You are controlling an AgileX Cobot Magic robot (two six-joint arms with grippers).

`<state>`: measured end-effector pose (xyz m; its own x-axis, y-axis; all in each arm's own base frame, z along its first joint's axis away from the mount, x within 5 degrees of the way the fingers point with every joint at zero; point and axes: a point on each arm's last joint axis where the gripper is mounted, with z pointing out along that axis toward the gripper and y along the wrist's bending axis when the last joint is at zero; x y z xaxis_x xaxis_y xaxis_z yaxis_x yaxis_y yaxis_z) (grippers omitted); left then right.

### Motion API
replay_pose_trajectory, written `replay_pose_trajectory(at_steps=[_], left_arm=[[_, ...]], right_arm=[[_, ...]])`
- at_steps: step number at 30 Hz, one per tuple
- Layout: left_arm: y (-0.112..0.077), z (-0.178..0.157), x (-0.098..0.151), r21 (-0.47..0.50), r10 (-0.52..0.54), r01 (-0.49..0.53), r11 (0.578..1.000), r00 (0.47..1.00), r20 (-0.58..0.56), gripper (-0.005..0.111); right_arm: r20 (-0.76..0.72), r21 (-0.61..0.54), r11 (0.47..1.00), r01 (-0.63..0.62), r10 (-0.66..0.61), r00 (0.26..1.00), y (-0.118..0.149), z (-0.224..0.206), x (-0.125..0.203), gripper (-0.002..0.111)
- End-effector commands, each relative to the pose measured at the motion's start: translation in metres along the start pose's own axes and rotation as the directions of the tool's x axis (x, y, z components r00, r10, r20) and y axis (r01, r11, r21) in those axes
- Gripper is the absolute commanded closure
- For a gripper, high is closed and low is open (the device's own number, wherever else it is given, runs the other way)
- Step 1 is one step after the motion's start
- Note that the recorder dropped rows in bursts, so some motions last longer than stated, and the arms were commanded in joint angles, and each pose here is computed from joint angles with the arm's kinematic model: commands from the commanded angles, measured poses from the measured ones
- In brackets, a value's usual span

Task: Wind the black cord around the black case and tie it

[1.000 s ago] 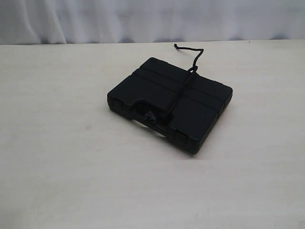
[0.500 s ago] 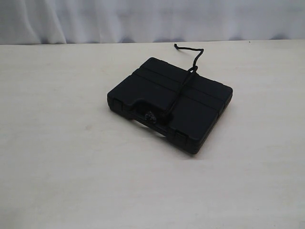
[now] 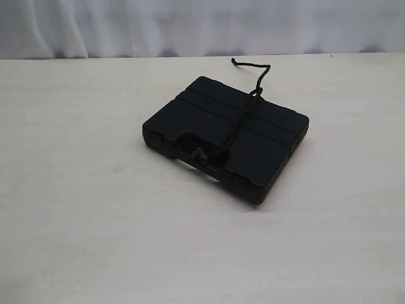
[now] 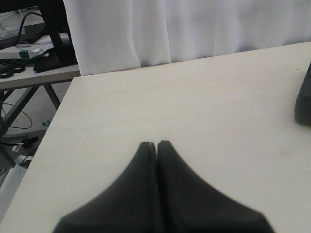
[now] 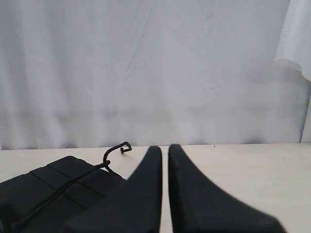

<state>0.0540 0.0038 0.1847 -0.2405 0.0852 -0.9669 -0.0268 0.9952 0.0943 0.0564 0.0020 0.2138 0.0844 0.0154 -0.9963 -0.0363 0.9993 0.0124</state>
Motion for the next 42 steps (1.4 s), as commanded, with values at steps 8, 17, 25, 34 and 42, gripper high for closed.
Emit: replay_pose_trajectory(at_steps=[8, 17, 25, 34, 42], left_arm=[[0.0, 0.0, -0.001, 0.007, -0.005, 0.005, 1.0, 1.0, 0.018, 0.107], [0.0, 0.0, -0.001, 0.007, -0.005, 0.005, 1.0, 1.0, 0.018, 0.107], [0.0, 0.0, -0.001, 0.007, -0.005, 0.005, 1.0, 1.0, 0.018, 0.107], [0.0, 0.0, -0.001, 0.007, -0.005, 0.005, 1.0, 1.0, 0.018, 0.107], [0.0, 0.0, -0.001, 0.007, -0.005, 0.005, 1.0, 1.0, 0.018, 0.107]], right_arm=[[-0.025, -0.004, 1.0, 0.012, -0.012, 1.0, 0.0, 0.0, 0.003, 0.104], [-0.071, -0.01, 0.995, 0.098, -0.098, 0.993, 0.0, -0.001, 0.007, 0.104], [-0.216, 0.006, 0.992, 0.129, -0.124, 0.968, -0.003, -0.003, 0.02, 0.104], [-0.301, 0.005, 0.993, 0.115, -0.108, 0.947, -0.004, -0.005, 0.028, 0.104], [-0.282, -0.125, 0.976, 0.176, -0.205, 0.937, 0.002, -0.005, 0.028, 0.104]])
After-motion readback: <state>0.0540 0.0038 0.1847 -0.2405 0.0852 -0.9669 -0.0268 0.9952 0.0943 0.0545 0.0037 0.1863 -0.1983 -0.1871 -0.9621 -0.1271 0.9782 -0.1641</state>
